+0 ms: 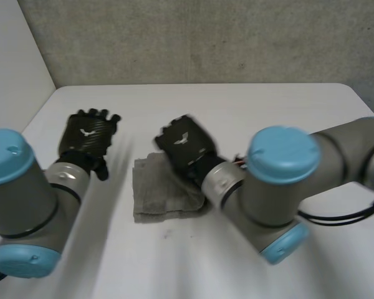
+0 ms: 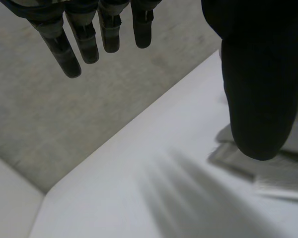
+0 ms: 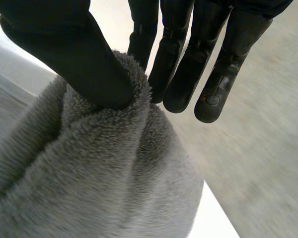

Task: Fold the towel.

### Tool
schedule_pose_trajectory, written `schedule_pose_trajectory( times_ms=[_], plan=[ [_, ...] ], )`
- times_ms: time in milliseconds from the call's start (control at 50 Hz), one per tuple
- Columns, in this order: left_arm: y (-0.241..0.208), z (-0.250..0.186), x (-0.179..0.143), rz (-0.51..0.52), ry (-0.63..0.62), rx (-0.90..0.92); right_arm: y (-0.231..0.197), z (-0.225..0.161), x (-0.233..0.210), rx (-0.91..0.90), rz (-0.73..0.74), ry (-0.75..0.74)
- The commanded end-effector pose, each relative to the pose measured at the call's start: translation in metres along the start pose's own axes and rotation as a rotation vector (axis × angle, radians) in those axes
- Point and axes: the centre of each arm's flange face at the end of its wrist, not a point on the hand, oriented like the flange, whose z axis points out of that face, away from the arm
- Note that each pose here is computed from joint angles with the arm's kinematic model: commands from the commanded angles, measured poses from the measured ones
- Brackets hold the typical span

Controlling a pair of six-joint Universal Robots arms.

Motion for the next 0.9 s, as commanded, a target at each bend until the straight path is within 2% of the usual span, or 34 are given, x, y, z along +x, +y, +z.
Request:
schedule_pose_trajectory(
  times_ms=[20,60,180,220,240,280,400,440,460,500,560,600,660,780,900],
  plan=[
    [0.014,-0.001,-0.026,-0.015,-0.069,-0.049,0.012,0.006,-0.068,0.04,0.003,-0.223],
    [0.017,-0.002,-0.026,-0.03,-0.067,-0.059,0.026,0.004,-0.089,0.018,0.012,-0.285],
    [0.017,-0.003,-0.022,-0.042,-0.037,-0.052,0.025,0.007,-0.087,0.015,0.011,-0.262],
    [0.013,-0.002,-0.018,-0.047,-0.005,-0.028,0.008,0.008,-0.064,0.017,0.022,-0.164],
    [0.013,-0.002,-0.018,-0.047,-0.005,-0.028,0.008,0.008,-0.064,0.017,0.022,-0.164],
    [0.006,-0.001,-0.013,-0.05,0.03,0.004,-0.013,0.001,-0.037,0.025,0.085,-0.061],
    [-0.009,0.0,0.0,-0.077,0.081,0.059,-0.02,-0.011,0.004,0.012,0.24,0.045],
    [-0.018,0.002,0.009,-0.12,0.108,0.087,-0.013,-0.02,0.027,-0.034,0.33,0.09],
    [-0.018,0.002,0.009,-0.12,0.108,0.087,-0.013,-0.02,0.027,-0.034,0.331,0.09],
    [-0.022,0.003,0.025,-0.183,0.155,0.096,-0.002,-0.027,0.04,-0.099,0.424,0.114],
    [-0.023,0.002,0.033,-0.218,0.18,0.096,0.006,-0.028,0.046,-0.131,0.474,0.128],
    [-0.022,0.003,0.048,-0.277,0.228,0.085,0.022,-0.029,0.056,-0.179,0.568,0.142],
    [-0.015,0.003,0.063,-0.318,0.281,0.056,0.039,-0.023,0.056,-0.204,0.634,0.121],
    [0.015,0.007,0.077,-0.315,0.307,-0.08,0.06,-0.008,0.047,-0.237,0.672,0.077],
    [0.032,0.011,0.07,-0.307,0.259,-0.164,0.074,0.002,0.036,-0.279,0.684,0.05]
  ],
)
